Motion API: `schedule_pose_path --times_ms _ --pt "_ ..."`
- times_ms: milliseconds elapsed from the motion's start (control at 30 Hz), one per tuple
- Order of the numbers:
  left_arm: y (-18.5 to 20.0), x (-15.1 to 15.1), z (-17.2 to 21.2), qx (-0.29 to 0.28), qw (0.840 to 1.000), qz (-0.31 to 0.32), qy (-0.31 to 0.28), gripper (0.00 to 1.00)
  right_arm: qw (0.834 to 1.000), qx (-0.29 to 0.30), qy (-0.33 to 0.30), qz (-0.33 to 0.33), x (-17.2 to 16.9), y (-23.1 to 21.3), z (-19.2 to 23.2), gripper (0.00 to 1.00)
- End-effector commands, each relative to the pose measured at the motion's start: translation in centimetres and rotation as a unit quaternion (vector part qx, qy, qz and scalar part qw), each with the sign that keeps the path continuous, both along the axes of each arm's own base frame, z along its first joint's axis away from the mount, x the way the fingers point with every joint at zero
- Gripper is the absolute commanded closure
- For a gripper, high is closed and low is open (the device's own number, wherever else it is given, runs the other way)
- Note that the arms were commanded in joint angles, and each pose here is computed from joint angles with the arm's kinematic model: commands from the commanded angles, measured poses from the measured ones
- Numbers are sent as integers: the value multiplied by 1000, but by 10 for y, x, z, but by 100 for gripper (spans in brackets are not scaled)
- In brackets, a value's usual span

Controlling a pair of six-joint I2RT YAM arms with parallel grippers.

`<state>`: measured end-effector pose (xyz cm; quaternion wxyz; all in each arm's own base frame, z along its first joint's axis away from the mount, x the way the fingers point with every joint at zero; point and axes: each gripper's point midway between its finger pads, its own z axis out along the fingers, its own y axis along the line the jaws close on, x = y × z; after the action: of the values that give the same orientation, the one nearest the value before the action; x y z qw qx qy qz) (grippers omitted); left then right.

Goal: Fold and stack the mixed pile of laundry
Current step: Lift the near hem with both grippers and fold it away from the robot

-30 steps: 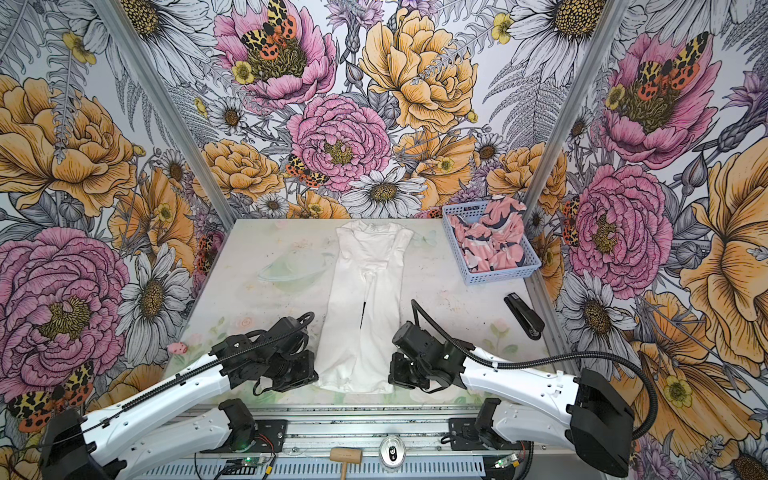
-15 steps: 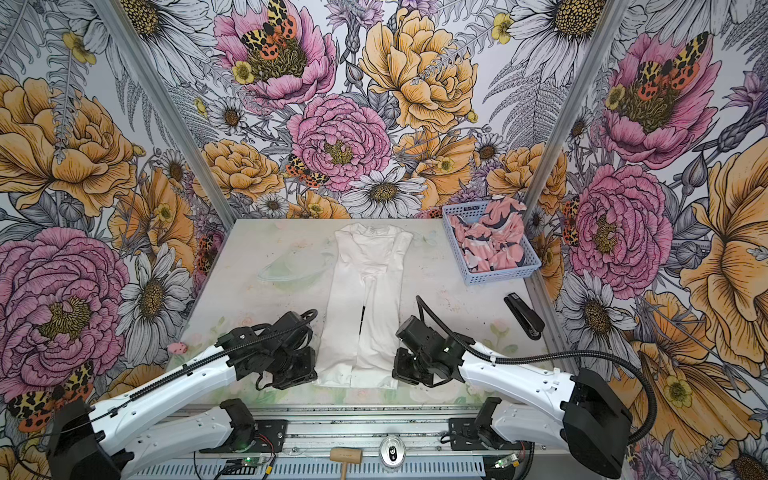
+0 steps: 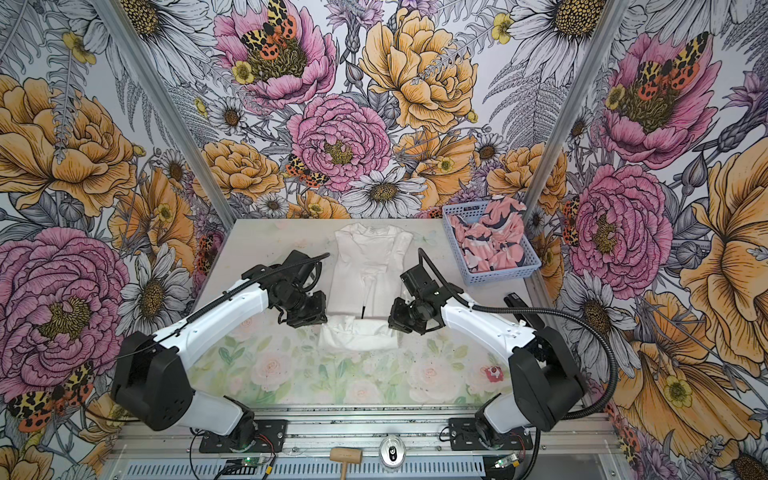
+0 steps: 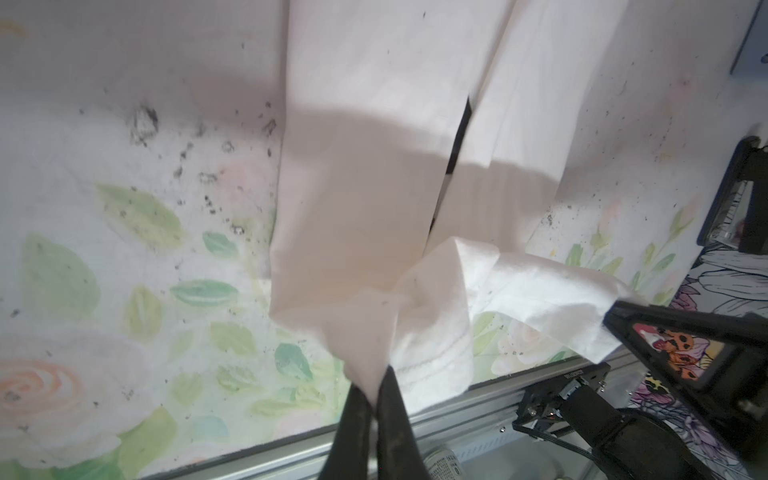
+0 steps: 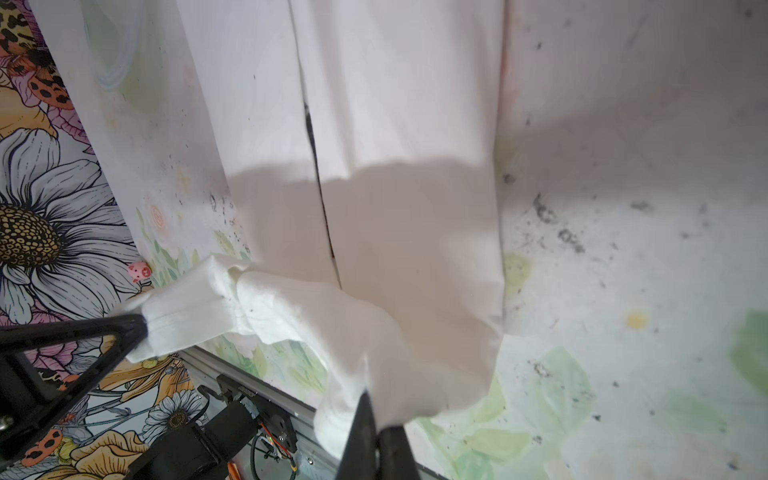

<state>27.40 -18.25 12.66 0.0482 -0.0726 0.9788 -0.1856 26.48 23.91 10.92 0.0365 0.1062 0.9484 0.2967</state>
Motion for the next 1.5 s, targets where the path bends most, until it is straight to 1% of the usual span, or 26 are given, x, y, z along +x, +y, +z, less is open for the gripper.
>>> schedule_pose_path --times_ms 0,200,333,433,567,867,1067,1267,1467 --pt "-3 29 6 -12 999 -38 -22 100 999 14 -23 18 29 2 8 100" --pt "4 83 -7 -7 999 -30 -24 100 1000 13 -21 1 73 -8 -2 100" --pt "0 111 -21 -7 999 -35 -19 100 1000 11 -21 -5 97 -13 -10 100" --pt "-1 125 -29 -9 999 -37 -16 100 1000 10 -19 -5 108 -14 -18 100" --pt "4 135 -40 -7 999 -36 -11 100 1000 5 -18 -5 118 -17 -26 100" --pt "4 150 -45 -7 999 -35 -16 100 1000 2 -26 -6 139 -21 -35 100" --pt "6 160 -59 6 999 -33 -10 100 1000 -6 -30 -1 151 -22 -47 100" --pt "12 164 -65 17 999 -30 -9 100 999 -6 -37 -1 164 -21 -49 100" --pt "17 170 -69 22 999 -24 -10 100 999 -9 -35 -2 167 -23 -54 100"
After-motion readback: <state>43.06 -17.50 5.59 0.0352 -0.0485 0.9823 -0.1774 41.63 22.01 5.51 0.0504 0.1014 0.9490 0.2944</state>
